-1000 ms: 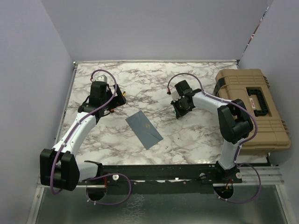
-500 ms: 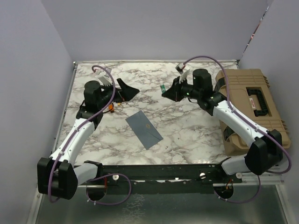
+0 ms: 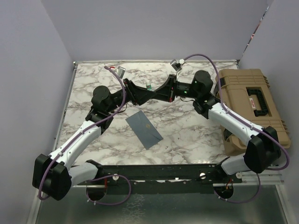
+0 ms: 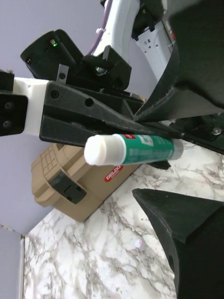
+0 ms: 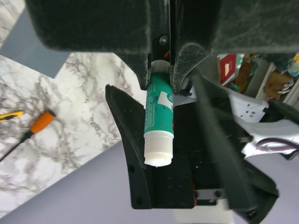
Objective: Place the letter into the envelope and seal it
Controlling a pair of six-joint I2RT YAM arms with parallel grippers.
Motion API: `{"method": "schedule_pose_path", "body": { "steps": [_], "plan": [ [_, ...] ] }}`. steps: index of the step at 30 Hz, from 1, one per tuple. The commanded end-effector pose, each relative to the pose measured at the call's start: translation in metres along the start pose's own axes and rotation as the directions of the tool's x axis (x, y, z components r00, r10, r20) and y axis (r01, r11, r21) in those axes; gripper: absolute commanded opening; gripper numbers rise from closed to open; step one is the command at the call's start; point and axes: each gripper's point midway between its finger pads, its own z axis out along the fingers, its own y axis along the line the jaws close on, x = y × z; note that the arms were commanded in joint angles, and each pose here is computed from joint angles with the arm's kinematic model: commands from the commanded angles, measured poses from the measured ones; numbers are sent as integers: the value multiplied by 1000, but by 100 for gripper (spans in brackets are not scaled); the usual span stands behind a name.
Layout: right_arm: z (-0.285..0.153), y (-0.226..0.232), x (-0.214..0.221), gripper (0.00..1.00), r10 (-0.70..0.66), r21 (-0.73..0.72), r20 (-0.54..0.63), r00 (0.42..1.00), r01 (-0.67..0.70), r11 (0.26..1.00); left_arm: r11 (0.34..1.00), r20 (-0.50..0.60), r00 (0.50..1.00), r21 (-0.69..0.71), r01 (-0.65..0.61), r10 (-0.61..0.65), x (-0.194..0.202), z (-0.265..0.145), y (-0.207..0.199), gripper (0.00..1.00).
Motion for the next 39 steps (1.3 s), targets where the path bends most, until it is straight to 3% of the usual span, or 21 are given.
{"method": "schedule_pose_path", "body": {
  "steps": [1, 4, 9, 11, 13, 16, 18, 23, 26, 28, 36, 37, 38, 39],
  "plan": [
    [2, 26, 10, 0, 4, -124, -36, 999, -9, 992, 1000, 79, 997, -12, 12, -12, -21, 6, -3, 50],
    [0, 29, 13, 0, -8, -135, -44, 999, 2, 991, 999, 98, 995, -19, 31, -29, -24, 5, -3, 46],
    [-1, 30, 22, 1, -16, -163, -87, 996, 2, 987, 999, 129, 990, -1, 52, -52, -26, 2, -7, 61],
    [-1, 31, 22, 0, -16, -171, -94, 995, -1, 985, 998, 139, 988, -5, 67, -66, -26, 1, -6, 61],
    [-1, 33, 21, 0, -12, -175, -100, 995, -6, 985, 996, 148, 986, -6, 85, -83, -27, -1, -7, 51],
    [-4, 37, 22, 0, -15, -185, -94, 995, -3, 983, 996, 127, 988, 2, 92, -91, -22, -1, -7, 20],
    [-3, 35, 22, 0, -10, -178, -79, 997, -4, 984, 994, 97, 989, 18, 107, -108, -16, 1, -9, 12],
    [0, 33, 13, 1, 16, -150, -62, 998, -25, 988, 989, 57, 987, 39, 146, -148, 0, 2, -17, 42],
    [2, 29, 10, 1, 22, -134, -50, 999, -29, 991, 988, 70, 986, 37, 152, -154, 1, 1, -20, 45],
    [2, 30, 9, 1, 26, -131, -42, 999, -32, 991, 988, 88, 984, 29, 153, -155, 0, 0, -20, 40],
    [0, 33, 5, 1, 19, -132, -14, 1000, -21, 991, 987, 115, 980, 12, 162, -163, -1, 2, -19, 1],
    [0, 34, 5, 7, 27, -135, -19, 999, -29, 990, 986, 120, 979, 10, 165, -165, -2, 2, -19, 0],
    [1, 33, 5, 26, 50, -125, -26, 998, -53, 991, 986, 125, 978, 7, 167, -167, -3, 3, -18, 0],
    [2, 31, 4, 38, 72, -113, -31, 997, -75, 991, 986, 132, 977, 8, 168, -167, -5, 4, -19, 0]
  ]
}}
